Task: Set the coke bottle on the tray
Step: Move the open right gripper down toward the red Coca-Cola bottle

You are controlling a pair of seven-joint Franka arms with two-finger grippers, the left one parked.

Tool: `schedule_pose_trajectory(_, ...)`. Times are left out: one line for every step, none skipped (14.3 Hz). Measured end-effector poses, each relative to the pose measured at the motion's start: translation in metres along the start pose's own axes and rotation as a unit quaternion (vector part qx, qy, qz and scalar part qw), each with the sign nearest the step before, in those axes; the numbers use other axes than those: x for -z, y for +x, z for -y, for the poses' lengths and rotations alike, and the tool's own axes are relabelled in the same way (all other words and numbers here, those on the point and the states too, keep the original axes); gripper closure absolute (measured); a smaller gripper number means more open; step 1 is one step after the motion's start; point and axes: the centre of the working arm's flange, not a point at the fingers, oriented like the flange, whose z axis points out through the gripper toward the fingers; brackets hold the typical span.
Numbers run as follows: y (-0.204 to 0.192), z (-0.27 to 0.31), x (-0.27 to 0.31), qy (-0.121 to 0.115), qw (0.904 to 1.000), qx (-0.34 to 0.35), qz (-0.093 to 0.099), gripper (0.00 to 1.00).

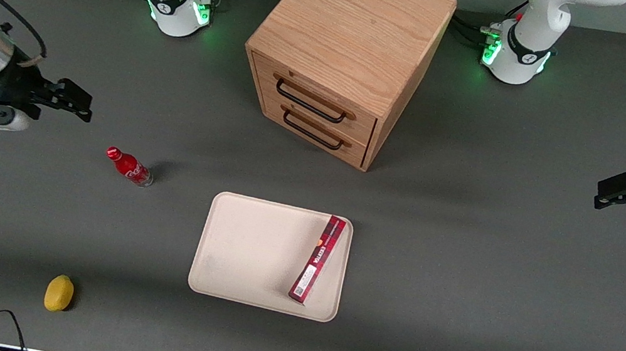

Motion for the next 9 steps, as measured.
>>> schedule_pose_trajectory(0.0, -0.002, 0.002, 0.001, 1.0, -0.002, 0.001, 0.0)
schedule_pose_trajectory(0.0, -0.003, 0.002, 0.001, 1.0, -0.002, 0.002, 0.0)
schedule_pose_trajectory(0.0, -0.001, 0.0, 0.001, 1.0, 0.0, 0.003, 0.0)
schedule_pose_trajectory(0.001, 0.002, -0.001, 0.001, 1.0, 0.002, 0.005, 0.0)
schedule_pose_trajectory(0.001, 0.005, -0.002, 0.001, 1.0, 0.004, 0.006, 0.0)
schedule_pose_trajectory(0.002, 0.007, -0.004, 0.002, 1.0, 0.004, 0.007, 0.0)
schedule_pose_trajectory(0.003, 0.007, -0.007, 0.002, 0.9999, 0.002, 0.01, 0.0)
schedule_pose_trajectory(0.006, 0.007, -0.014, 0.002, 0.9998, 0.001, 0.018, 0.0)
schedule_pose_trajectory(0.01, 0.007, -0.027, 0.002, 0.9996, 0.0, 0.029, 0.0)
